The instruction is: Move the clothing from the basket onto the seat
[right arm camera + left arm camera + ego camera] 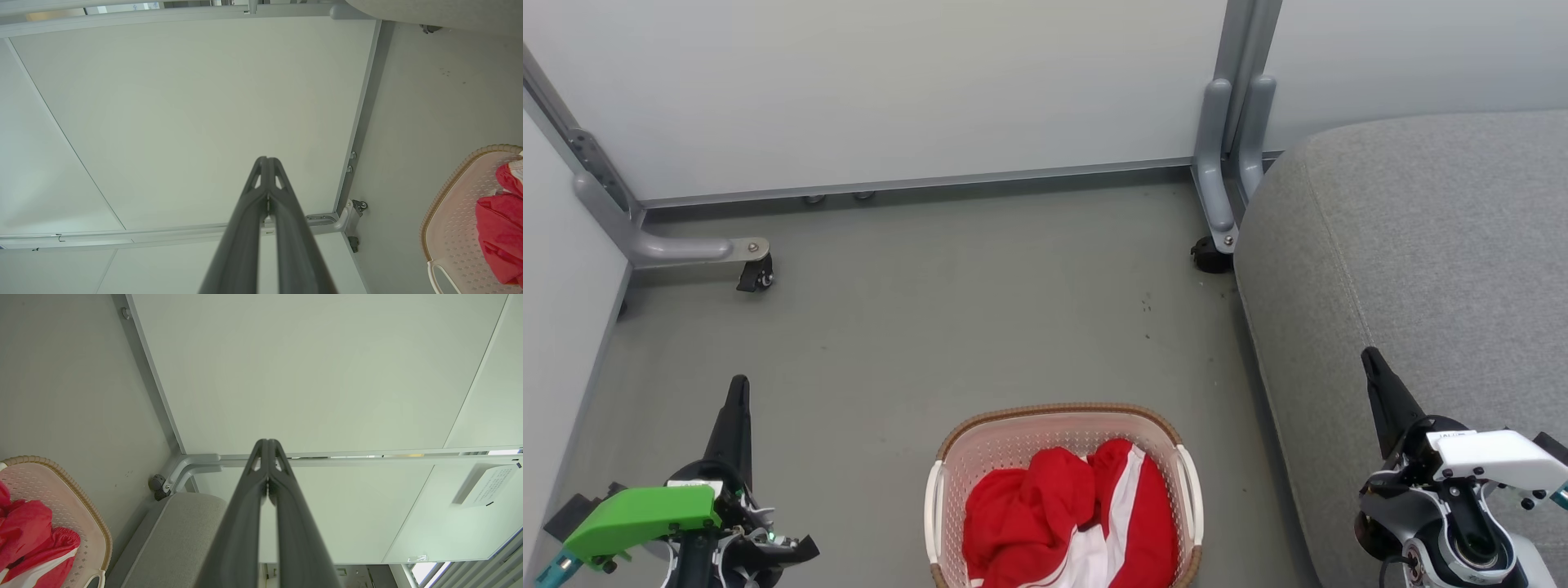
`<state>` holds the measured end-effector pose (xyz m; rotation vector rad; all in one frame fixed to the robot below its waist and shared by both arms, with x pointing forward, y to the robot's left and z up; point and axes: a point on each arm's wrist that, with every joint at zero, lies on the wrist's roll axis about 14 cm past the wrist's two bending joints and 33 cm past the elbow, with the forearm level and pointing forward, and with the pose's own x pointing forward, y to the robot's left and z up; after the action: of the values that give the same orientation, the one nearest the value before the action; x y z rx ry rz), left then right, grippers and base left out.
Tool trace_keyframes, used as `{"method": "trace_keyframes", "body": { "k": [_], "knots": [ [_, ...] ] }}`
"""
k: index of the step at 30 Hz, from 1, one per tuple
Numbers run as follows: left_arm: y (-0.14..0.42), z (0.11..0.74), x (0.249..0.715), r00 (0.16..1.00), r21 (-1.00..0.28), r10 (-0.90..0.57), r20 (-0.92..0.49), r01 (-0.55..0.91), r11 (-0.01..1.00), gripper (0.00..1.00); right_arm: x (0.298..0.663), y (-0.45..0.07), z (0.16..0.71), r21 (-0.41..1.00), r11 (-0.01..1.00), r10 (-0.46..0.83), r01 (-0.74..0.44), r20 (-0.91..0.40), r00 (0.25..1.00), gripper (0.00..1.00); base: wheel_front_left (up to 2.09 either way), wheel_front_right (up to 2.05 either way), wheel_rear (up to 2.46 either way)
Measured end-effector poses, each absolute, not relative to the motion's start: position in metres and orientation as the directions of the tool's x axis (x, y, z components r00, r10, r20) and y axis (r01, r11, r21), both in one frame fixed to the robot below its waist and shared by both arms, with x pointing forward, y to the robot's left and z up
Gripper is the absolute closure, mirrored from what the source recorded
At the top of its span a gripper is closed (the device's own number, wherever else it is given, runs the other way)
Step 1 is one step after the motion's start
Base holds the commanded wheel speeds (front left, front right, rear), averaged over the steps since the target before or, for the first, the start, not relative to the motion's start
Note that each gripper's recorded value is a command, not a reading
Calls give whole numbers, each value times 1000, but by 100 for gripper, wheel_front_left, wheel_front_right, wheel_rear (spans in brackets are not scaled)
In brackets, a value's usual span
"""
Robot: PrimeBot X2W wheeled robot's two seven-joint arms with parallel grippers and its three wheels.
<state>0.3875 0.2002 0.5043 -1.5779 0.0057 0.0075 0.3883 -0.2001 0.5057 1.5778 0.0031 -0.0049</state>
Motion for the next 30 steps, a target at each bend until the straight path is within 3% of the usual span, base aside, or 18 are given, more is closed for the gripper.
{"method": "trace_keyframes", "body": {
  "k": [30],
  "knots": [
    [200, 504, 387, 1000, -1000, 1, -8, -8, -7, 100, 388, -200, 506, 1000, -7, -1, 5, -5, 1000, 100, 0, 0, 0]
  ]
}}
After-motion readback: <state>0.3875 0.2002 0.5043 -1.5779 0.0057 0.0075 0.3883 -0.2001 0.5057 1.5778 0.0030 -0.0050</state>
